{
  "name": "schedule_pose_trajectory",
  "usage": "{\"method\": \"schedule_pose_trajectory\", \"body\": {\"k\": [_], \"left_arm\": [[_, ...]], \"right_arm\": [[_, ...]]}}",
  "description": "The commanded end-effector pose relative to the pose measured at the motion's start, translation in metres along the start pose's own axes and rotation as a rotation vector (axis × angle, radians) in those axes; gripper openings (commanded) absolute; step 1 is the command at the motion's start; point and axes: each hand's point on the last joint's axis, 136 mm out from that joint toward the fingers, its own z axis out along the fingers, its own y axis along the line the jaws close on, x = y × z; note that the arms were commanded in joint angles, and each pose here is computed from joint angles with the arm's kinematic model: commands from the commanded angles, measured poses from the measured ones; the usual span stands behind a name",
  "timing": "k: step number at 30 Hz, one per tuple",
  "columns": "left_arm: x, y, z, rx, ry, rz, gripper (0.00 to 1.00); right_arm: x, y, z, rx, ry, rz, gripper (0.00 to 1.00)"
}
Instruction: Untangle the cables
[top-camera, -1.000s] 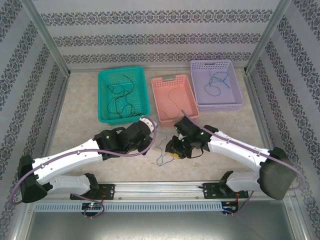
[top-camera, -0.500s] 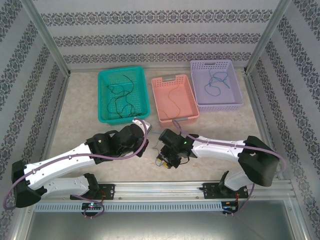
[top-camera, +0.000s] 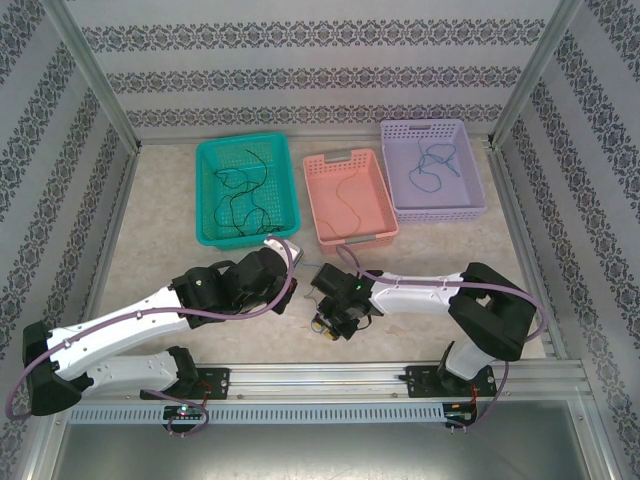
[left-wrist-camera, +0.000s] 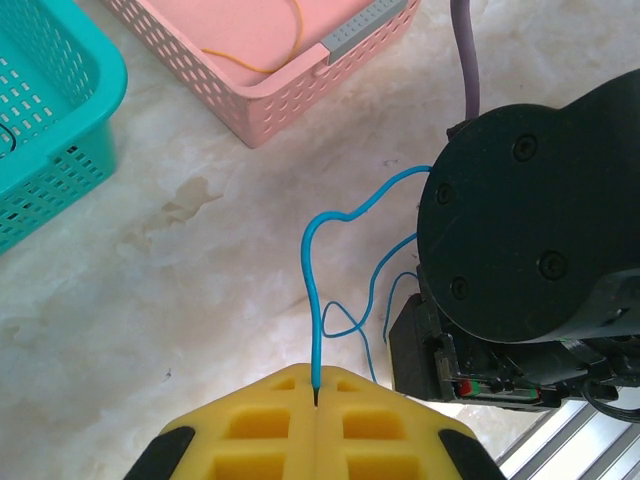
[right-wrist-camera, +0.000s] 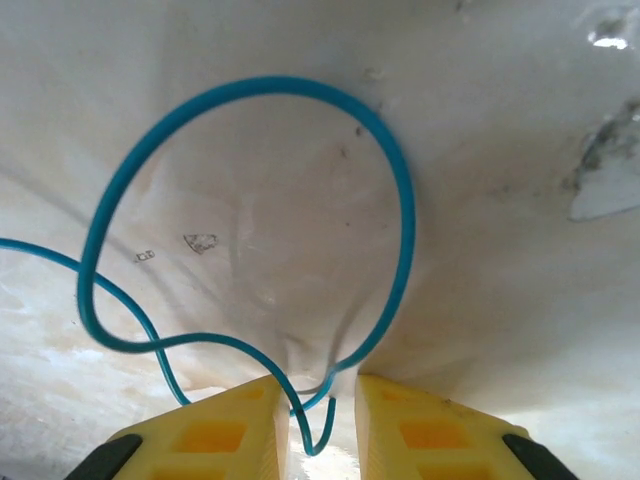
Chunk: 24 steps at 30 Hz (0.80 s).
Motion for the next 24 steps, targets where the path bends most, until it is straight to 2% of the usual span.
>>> {"method": "schedule_pose_trajectory", "body": {"k": [1, 10, 15, 20, 24], "left_arm": [[-0.004, 0.001, 0.0, 0.007, -0.024, -0.04, 0.0], [-0.002, 0.003, 0.003, -0.005, -0.017, -0.038, 0.0], [0.016, 0.028, 0.008, -0.137, 0.036, -0.043, 0.0], [0.035, 0.054, 0.006, -0.198, 0.039, -0.125, 0.0], [0.038, 0.058, 0.004, -0.18, -0.023, -0.221, 0.0]], "right_arm": [[-0.004, 0.008, 0.004, -0.006, -0.013, -0.015, 0.24], [-0.004, 0.009, -0.003, -0.003, -0.023, -0.052, 0.01], [0.001, 0.024, -0.039, -0.063, -0.032, -0.107, 0.0], [-0.004, 0.043, -0.097, -0.232, -0.07, -0.076, 0.0], [-0.021, 0.074, -0.148, -0.485, -0.103, 0.066, 0.0]]}}
